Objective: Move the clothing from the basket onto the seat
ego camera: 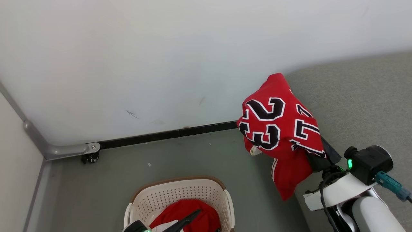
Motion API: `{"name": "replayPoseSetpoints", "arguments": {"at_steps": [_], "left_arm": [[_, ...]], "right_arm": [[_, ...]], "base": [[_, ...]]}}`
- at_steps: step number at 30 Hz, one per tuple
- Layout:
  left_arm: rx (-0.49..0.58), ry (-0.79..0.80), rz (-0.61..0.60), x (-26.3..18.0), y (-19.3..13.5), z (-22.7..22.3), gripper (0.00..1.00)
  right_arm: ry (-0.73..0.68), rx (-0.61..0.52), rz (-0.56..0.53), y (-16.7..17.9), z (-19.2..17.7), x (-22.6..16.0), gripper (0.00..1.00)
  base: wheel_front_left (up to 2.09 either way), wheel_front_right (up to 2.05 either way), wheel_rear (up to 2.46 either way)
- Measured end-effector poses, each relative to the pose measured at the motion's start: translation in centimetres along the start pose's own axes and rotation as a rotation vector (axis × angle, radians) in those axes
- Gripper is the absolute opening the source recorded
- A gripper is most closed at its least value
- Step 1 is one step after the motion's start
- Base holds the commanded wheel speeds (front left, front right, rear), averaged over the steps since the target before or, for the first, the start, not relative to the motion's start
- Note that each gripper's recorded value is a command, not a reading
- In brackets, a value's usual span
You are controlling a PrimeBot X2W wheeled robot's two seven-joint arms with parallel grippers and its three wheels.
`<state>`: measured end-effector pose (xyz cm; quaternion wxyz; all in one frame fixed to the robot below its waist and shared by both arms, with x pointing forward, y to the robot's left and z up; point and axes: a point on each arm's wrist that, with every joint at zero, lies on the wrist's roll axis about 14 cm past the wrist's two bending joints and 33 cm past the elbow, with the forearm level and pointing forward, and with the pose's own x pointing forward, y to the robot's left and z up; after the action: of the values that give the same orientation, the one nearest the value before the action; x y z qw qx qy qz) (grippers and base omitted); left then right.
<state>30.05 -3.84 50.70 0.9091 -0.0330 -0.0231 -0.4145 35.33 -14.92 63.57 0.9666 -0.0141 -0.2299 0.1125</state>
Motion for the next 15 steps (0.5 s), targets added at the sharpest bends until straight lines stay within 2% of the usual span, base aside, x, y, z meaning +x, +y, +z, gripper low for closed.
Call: {"name": "replayPoseSetpoints", "arguments": {"at_steps": [15], "left_arm": [[0.008, -0.014, -0.117, 2.4, -2.0, 0.5, 1.0]], "right_arm": [[0.04, -0.065, -0.119, -3.6, -0.2, -2.7, 0.0]], "base": [[0.0, 0.0, 0.0]]}}
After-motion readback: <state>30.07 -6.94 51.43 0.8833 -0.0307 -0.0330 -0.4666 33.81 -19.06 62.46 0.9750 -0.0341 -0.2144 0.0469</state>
